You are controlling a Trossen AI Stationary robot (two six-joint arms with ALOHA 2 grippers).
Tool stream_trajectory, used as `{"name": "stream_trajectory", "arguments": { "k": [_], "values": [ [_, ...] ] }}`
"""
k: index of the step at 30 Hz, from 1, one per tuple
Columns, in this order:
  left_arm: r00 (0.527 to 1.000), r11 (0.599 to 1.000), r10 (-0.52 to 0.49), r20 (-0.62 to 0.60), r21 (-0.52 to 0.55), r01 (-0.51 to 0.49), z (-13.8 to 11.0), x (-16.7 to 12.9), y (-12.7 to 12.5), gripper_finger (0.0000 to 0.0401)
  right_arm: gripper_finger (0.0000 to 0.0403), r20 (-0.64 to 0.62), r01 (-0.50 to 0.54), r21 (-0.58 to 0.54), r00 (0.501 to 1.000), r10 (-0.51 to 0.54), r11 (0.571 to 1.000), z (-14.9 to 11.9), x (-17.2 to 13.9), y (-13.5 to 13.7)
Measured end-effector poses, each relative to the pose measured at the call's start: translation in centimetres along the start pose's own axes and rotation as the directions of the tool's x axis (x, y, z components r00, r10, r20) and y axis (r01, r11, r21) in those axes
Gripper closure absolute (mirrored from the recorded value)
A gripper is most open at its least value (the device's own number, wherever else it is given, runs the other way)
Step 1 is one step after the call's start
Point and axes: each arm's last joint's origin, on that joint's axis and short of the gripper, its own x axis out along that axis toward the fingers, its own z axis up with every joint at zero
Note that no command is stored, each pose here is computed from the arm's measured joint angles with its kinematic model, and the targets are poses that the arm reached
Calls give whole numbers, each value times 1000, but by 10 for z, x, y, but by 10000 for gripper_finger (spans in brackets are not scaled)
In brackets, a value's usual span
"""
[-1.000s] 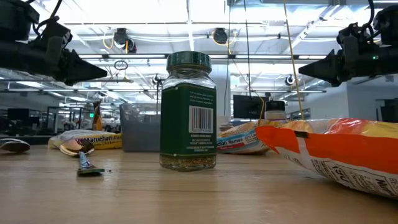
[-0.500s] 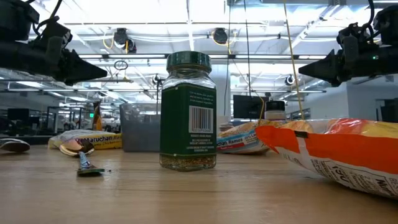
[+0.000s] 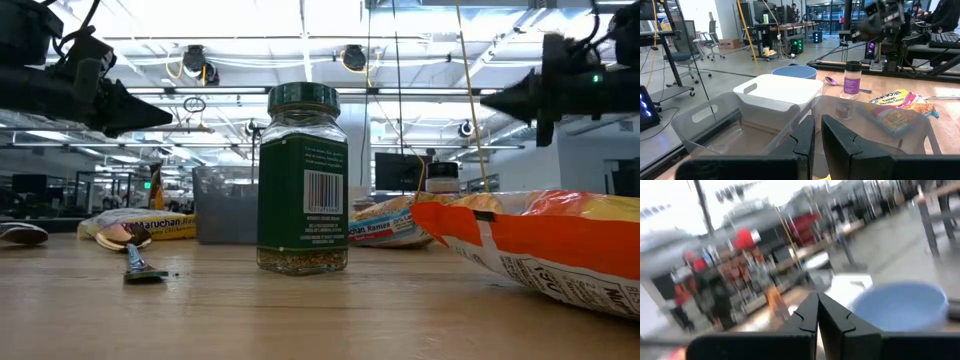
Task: Pick & Place Food Item
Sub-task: Put the red noodle pack into the bottom black bin
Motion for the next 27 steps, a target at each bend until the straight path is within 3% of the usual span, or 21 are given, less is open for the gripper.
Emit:
{"name": "stream_trajectory", "arguments": {
  "k": [5,11,15,20,24,27],
  "values": [
    [1000,1000,0,0,0,0,0,0,0,359,403,247,-59,-98,965,81,993,24,1,10],
    [1000,1000,0,-1,0,0,0,0,0,359,403,290,3,-195,955,55,981,68,19,30],
    [1000,1000,0,-1,0,0,0,0,0,359,403,212,-18,-264,974,77,964,94,52,46],
    [1000,1000,0,0,0,0,0,0,0,359,403,73,-155,-265,981,180,952,112,112,63],
    [1000,1000,0,-1,0,0,0,0,0,359,403,-65,-273,-182,962,266,945,107,159,68],
    [1000,1000,0,-1,0,0,0,0,0,359,403,-141,-387,-167,920,366,907,102,182,71]
  ]
}}
